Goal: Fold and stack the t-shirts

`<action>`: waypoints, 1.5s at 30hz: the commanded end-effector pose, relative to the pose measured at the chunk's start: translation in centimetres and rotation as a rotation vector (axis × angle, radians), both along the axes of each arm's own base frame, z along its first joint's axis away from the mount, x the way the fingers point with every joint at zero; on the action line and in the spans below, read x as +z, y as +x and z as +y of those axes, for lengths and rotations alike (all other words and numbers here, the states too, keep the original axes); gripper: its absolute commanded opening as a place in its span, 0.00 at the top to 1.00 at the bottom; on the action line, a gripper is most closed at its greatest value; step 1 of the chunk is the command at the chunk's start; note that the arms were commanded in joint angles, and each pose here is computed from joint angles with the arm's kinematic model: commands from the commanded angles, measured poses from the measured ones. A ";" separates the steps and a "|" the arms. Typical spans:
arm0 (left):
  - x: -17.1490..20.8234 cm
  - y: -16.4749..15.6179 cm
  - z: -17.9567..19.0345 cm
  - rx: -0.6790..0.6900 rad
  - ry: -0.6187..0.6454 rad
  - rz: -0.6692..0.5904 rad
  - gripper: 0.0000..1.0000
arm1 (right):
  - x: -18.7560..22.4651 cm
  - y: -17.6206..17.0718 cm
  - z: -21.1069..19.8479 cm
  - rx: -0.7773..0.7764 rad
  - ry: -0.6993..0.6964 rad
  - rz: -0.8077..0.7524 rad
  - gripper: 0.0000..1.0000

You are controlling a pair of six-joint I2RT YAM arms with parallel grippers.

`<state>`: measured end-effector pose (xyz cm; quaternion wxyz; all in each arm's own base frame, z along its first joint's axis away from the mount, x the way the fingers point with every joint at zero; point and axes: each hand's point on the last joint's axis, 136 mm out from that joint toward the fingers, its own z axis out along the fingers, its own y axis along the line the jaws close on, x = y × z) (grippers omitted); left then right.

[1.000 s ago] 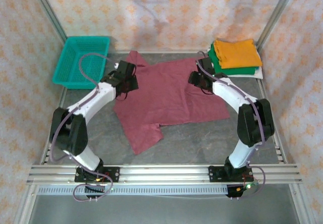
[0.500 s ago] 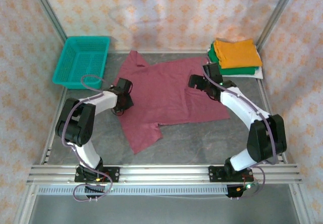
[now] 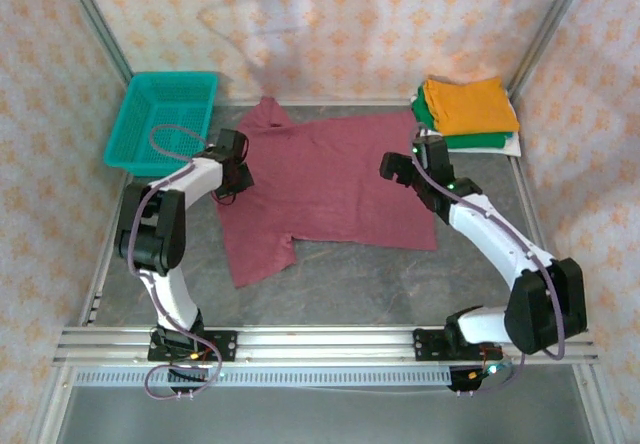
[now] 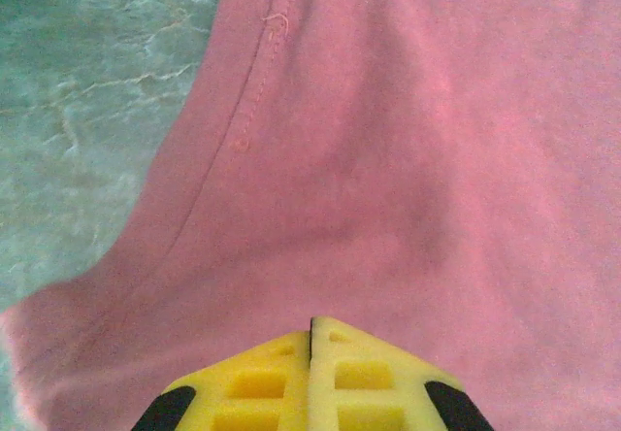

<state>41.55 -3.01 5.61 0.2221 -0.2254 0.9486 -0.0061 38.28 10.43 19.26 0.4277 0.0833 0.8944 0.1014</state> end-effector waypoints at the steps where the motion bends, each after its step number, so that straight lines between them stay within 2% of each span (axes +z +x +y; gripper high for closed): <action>1: 2.2 -6.0 -0.6 -0.021 0.001 0.038 0.89 | 1.1 -1.0 -1.4 -0.047 -0.015 -0.048 0.03; 2: 2.9 -8.0 -0.5 -0.019 0.002 0.028 0.73 | 0.7 -1.4 -1.4 -0.036 -0.018 -0.051 0.03; 5: 2.9 -13.9 -0.1 0.023 -0.018 0.053 0.38 | -2.2 -2.7 -0.4 0.050 -0.017 -0.006 0.01; 6: 2.6 -15.5 -0.3 0.031 -0.041 0.070 0.33 | -3.3 -3.2 -0.3 0.067 -0.021 0.028 0.01; 8: 1.7 -18.9 -0.8 0.043 -0.086 0.130 0.31 | -5.6 -4.4 -0.5 0.070 -0.044 0.113 0.01; 9: 1.4 -20.1 -1.0 0.044 -0.093 0.155 0.25 | -6.2 -4.9 -0.9 0.055 -0.053 0.134 0.01; 14: -0.3 -24.2 -2.7 0.024 -0.143 0.259 0.25 | -7.7 -6.2 -2.1 0.025 -0.090 0.165 0.01; 19: -2.2 -25.7 -3.7 0.006 -0.160 0.307 0.31 | -8.3 -6.5 -1.1 0.054 -0.026 0.170 0.01; 24: -3.4 -24.8 -4.4 -0.008 -0.168 0.306 0.37 | -8.6 -6.5 -1.0 0.056 -0.019 0.167 0.01; 27: -3.8 -24.7 -4.5 -0.018 -0.151 0.322 0.45 | -8.6 -6.5 -1.0 0.055 -0.025 0.171 0.01; 31: -4.2 -24.8 -4.6 -0.024 -0.151 0.325 0.48 | -8.9 -6.5 -1.4 0.044 -0.044 0.175 0.01; 33: -4.6 -25.0 -4.8 -0.028 -0.149 0.335 0.60 | -9.0 -6.3 -1.4 0.040 -0.044 0.176 0.00; 35: -4.8 -25.1 -4.8 -0.029 -0.148 0.341 0.65 | -9.1 -6.3 -1.2 0.045 -0.042 0.181 0.01; 37: -4.6 -25.0 -4.5 -0.031 -0.134 0.336 0.76 | -9.2 -6.2 -1.4 0.031 -0.042 0.185 0.00; 39: -4.1 -24.8 -4.3 -0.029 -0.117 0.323 0.86 | -9.3 -6.4 -2.0 -0.006 -0.048 0.193 0.00; 41: -3.5 -24.5 -4.0 -0.032 -0.097 0.309 0.92 | -9.4 -6.8 -2.6 -0.042 -0.056 0.212 0.00; 42: -3.1 -24.3 -3.9 -0.033 -0.090 0.294 0.99 | -9.6 -7.1 -3.2 -0.089 -0.058 0.222 0.00; 45: -2.0 -23.4 -3.9 -0.040 -0.087 0.250 1.00 | -10.7 -8.3 -5.0 -0.201 0.000 0.297 0.00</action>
